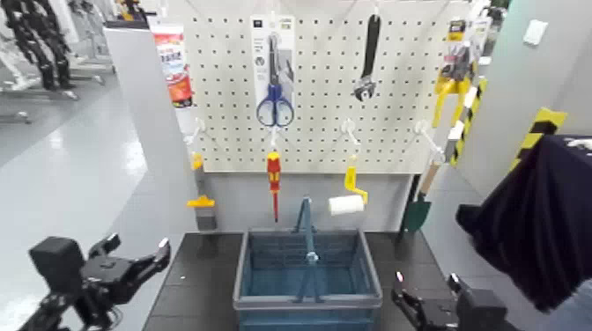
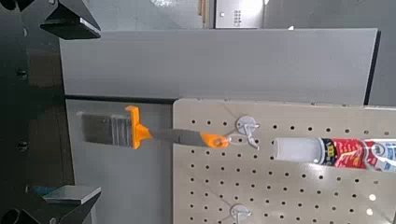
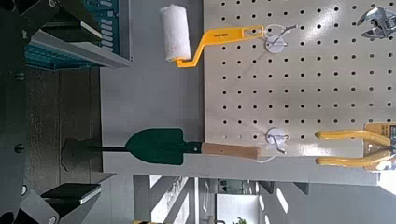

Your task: Put the yellow paint brush into the crate.

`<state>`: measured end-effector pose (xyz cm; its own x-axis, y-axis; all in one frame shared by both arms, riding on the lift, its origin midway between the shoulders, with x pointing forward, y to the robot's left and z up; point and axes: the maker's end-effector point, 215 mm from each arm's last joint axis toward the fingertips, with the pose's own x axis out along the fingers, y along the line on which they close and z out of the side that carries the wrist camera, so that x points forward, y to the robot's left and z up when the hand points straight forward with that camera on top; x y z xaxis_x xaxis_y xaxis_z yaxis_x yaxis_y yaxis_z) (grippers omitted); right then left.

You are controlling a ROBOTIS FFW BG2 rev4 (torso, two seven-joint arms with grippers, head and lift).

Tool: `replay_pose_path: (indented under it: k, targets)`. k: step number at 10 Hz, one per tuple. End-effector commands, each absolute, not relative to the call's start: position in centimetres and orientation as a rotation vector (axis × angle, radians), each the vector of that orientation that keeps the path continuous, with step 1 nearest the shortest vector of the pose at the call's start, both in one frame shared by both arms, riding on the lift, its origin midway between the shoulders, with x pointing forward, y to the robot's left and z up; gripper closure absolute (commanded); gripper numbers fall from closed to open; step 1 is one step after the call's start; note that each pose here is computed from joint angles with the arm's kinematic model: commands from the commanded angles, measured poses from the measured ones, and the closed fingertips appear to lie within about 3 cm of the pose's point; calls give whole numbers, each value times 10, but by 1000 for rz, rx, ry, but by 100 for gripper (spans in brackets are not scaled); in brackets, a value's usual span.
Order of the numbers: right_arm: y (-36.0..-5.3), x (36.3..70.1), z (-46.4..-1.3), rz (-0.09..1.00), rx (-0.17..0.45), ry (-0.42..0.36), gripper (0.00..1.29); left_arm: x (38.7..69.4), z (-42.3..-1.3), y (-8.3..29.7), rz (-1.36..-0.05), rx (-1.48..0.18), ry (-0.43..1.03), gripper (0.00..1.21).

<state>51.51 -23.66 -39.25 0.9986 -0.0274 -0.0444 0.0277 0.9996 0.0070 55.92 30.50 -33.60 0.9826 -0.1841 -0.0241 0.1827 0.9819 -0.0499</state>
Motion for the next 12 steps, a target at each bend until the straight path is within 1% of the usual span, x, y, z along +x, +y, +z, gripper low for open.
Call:
replay_pose_path:
  k: [1,5,7,9,12]
  targets:
    - [-235,516,-392,-25,7,43,16,578,-337,324,-231,-46,60,13]
    - [-232,518,-391,-19,10,41,16,609,-341,323,-315,-62,94,13]
    - [-230,520,-388,-15,13,33,16,623,-340,315,-364,-55,113,13]
    - [-228,522,-387,-11,17,29,16,637,-343,298,-425,-55,137,13]
    - [-227,522,-388,-13,24,27,16,655,-337,293,-478,-46,146,13]
